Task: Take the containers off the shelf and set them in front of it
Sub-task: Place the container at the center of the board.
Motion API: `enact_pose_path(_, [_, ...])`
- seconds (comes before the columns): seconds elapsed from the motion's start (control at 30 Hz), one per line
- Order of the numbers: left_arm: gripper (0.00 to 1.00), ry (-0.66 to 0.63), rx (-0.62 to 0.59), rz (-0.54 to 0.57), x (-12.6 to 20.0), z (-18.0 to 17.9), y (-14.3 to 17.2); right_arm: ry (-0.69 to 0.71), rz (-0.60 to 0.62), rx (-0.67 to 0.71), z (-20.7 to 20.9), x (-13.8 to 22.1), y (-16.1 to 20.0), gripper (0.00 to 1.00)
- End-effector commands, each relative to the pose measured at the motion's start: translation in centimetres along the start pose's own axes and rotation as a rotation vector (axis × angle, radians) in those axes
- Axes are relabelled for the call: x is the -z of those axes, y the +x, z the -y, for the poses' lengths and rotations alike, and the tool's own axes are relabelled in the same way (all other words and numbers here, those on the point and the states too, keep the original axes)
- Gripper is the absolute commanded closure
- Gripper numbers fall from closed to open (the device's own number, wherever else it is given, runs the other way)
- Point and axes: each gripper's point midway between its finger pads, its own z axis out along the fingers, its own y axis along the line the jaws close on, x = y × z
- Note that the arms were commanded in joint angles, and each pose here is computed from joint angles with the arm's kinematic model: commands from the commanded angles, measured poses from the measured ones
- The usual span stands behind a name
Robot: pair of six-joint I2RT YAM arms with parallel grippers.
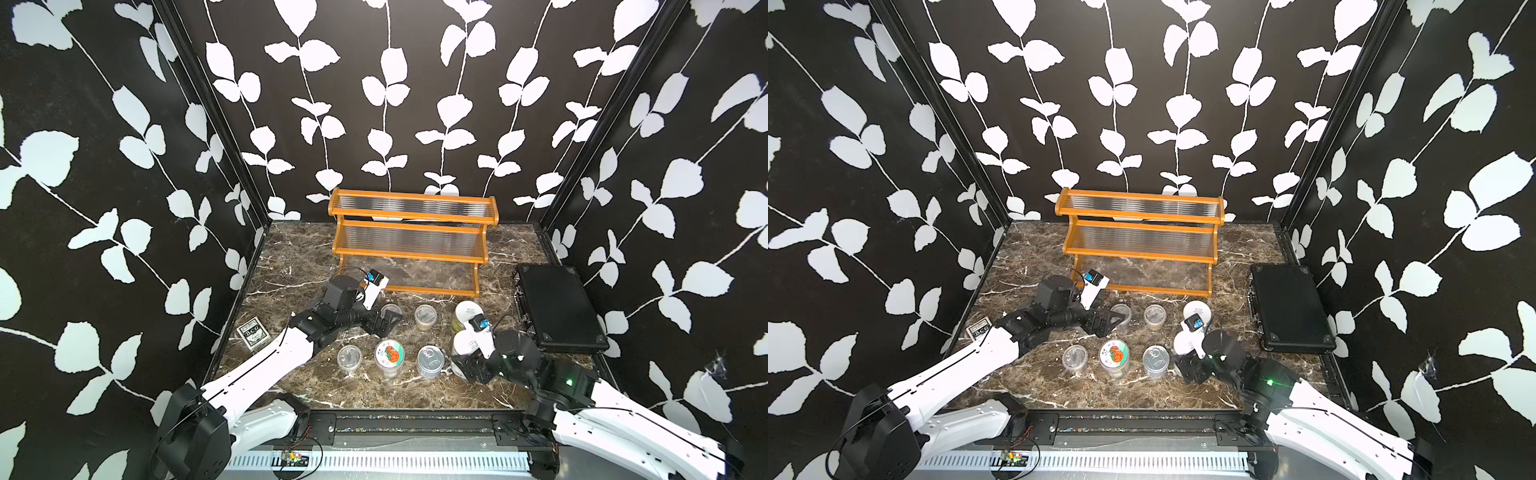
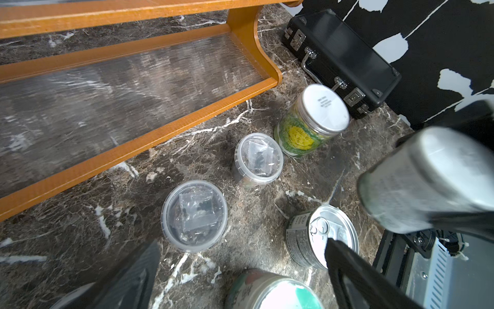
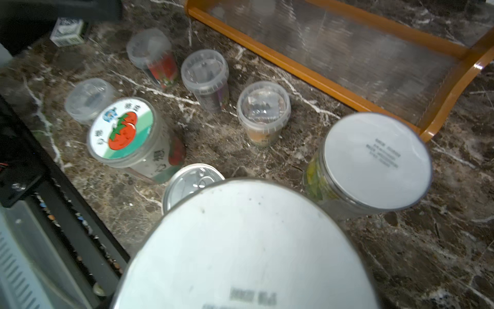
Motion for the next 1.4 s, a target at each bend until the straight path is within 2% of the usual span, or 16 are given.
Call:
enact_pose_path(0.0, [0.01, 0.001, -0.014, 0.027, 0.5, 0.1, -0.4, 0.022, 0.092, -0.058, 0.5, -1.6, -0.3, 0.35])
enact_pose_path(0.2, [0.01, -0.021, -0.028, 0.012, 1.0, -0.1, -0.2, 0.072, 0.099, -0.070, 1.7, -3.5, 1.7, 0.34])
enact_pose_path(0.4, [0.01, -0.030, -0.035, -0.001, 0.8, -0.3, -0.1, 0.156, 0.052, -0.068, 3.1, -3.7, 3.0, 0.32])
enact_pose_path(0.77, [0.01, -0.037, -0.029, -0.002, 0.5, -0.5, -0.4, 0.151, 0.025, -0.046, 3.1, -3.6, 3.5, 0.15])
enact_pose_path(1.13, [0.01, -0.038, -0.034, -0.018, 0.5, -0.6, -0.3, 0.100, -0.014, -0.022, 2.3, -2.7, 3.8, 0.09])
enact_pose_path(1.37, [0.01, -0.035, -0.030, -0.025, 0.4, -0.6, -0.1, 0.096, -0.011, -0.019, 2.2, -2.8, 3.7, 0.01])
